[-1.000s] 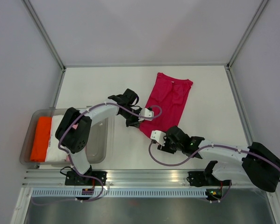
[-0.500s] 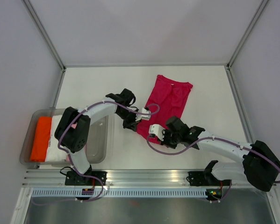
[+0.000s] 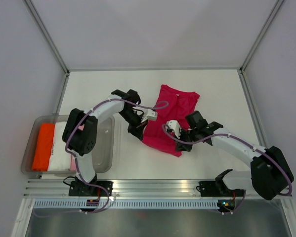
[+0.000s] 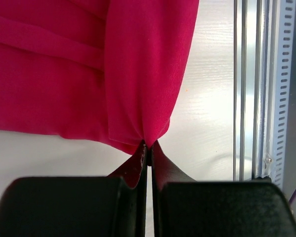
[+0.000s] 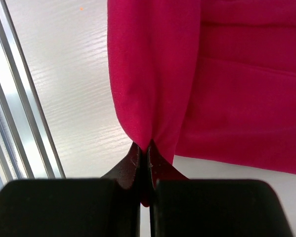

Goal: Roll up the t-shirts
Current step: Roll the tshirt

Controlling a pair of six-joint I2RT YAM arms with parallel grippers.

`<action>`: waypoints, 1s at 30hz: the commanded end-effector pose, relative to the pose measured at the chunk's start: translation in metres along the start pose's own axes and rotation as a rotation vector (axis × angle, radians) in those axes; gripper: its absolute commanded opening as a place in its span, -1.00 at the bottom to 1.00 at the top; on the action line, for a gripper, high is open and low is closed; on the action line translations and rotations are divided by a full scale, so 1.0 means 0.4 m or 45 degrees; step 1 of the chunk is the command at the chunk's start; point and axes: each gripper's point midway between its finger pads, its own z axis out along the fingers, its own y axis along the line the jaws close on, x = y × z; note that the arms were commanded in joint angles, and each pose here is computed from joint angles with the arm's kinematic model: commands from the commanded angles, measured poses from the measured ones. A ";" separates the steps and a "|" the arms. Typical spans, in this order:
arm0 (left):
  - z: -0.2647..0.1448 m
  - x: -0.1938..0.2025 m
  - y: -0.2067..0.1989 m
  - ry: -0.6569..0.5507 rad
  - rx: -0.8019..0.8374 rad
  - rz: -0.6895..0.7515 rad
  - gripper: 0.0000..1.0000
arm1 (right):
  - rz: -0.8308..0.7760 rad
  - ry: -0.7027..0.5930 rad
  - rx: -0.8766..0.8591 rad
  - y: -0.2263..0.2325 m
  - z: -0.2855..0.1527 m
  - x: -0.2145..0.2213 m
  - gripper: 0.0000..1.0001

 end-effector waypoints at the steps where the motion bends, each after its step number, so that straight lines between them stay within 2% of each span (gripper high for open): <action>1: -0.001 -0.030 0.003 -0.051 0.082 0.020 -0.95 | 0.041 -0.051 -0.066 -0.011 0.003 -0.012 -1.00; 8: 0.011 -0.004 0.059 -0.015 0.107 -0.079 -0.95 | 0.183 -0.024 -0.087 -0.049 0.019 0.001 -0.99; 14: 0.002 -0.023 0.120 -0.058 0.070 -0.161 -0.95 | 0.339 -0.124 -0.063 -0.091 0.013 -0.018 -0.91; 17: 0.006 -0.020 0.132 -0.061 0.050 -0.176 -0.89 | 0.397 -0.136 -0.042 -0.109 0.012 -0.015 -0.65; 18: 0.009 -0.018 0.133 -0.058 0.051 -0.178 -0.88 | 0.416 -0.146 -0.041 -0.113 0.011 -0.015 -0.35; 21: 0.011 -0.012 0.144 -0.053 0.041 -0.210 -0.85 | 0.534 -0.200 -0.027 -0.133 0.005 -0.024 0.00; 25: 0.005 -0.024 0.159 -0.102 0.035 -0.266 -0.86 | 0.735 -0.362 -0.030 -0.174 -0.050 -0.079 0.13; 28: -0.007 -0.029 0.180 -0.152 0.023 -0.361 -0.89 | 0.948 -0.491 0.064 -0.224 -0.107 -0.126 0.30; 29: -0.011 -0.028 0.185 -0.159 0.018 -0.377 -0.89 | 0.975 -0.535 0.097 -0.237 -0.119 -0.145 0.32; 30: -0.012 -0.023 0.190 -0.162 0.015 -0.396 -0.90 | 1.088 -0.570 0.124 -0.245 -0.131 -0.157 0.32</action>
